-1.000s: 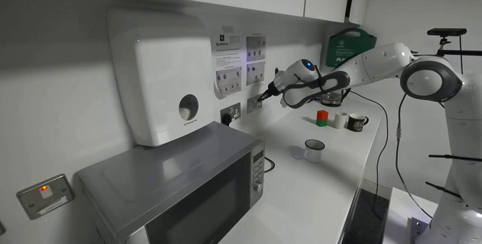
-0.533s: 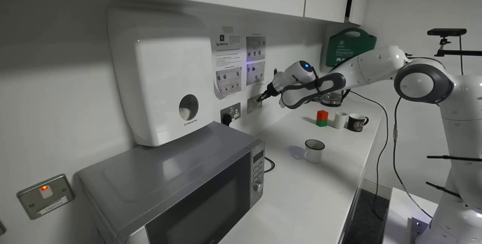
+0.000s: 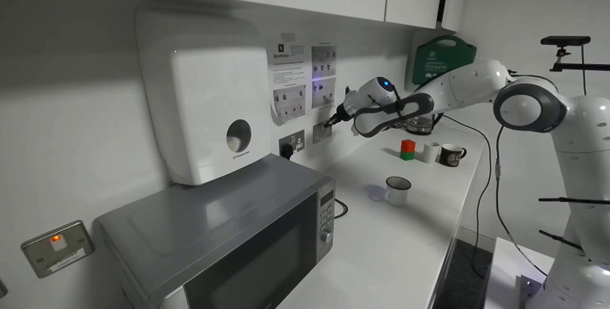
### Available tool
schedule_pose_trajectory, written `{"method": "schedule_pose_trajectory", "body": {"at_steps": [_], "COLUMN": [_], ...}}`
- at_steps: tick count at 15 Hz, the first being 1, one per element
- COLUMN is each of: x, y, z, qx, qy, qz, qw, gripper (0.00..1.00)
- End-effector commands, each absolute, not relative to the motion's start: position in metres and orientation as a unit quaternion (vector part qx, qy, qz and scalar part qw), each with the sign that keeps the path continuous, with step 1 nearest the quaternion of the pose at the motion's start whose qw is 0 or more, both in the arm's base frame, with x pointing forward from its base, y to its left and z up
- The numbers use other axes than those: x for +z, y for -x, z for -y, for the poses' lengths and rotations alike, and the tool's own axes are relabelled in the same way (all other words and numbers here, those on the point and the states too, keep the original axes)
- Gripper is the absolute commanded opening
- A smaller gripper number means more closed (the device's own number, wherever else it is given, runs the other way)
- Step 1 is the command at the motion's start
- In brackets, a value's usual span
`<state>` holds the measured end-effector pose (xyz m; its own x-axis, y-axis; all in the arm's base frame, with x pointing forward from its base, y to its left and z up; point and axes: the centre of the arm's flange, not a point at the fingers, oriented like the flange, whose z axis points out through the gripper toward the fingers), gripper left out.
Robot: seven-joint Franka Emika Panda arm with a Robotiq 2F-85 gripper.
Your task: Flip the switches of the socket on the right
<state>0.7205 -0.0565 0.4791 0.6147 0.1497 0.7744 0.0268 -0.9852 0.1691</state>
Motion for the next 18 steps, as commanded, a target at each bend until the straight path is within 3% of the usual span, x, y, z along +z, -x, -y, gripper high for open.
{"method": "schedule_pose_trajectory", "body": {"at_steps": [1,18], "x": [0.4853,0.4758], "y": [-0.7347,-0.7432], "z": [0.0588,0.0566], "qx": [0.44,0.434], "qy": [-0.892,-0.895], "qz": [-0.067,-0.07], "qw": [0.073,0.071], "gripper": [0.0,0.0]}}
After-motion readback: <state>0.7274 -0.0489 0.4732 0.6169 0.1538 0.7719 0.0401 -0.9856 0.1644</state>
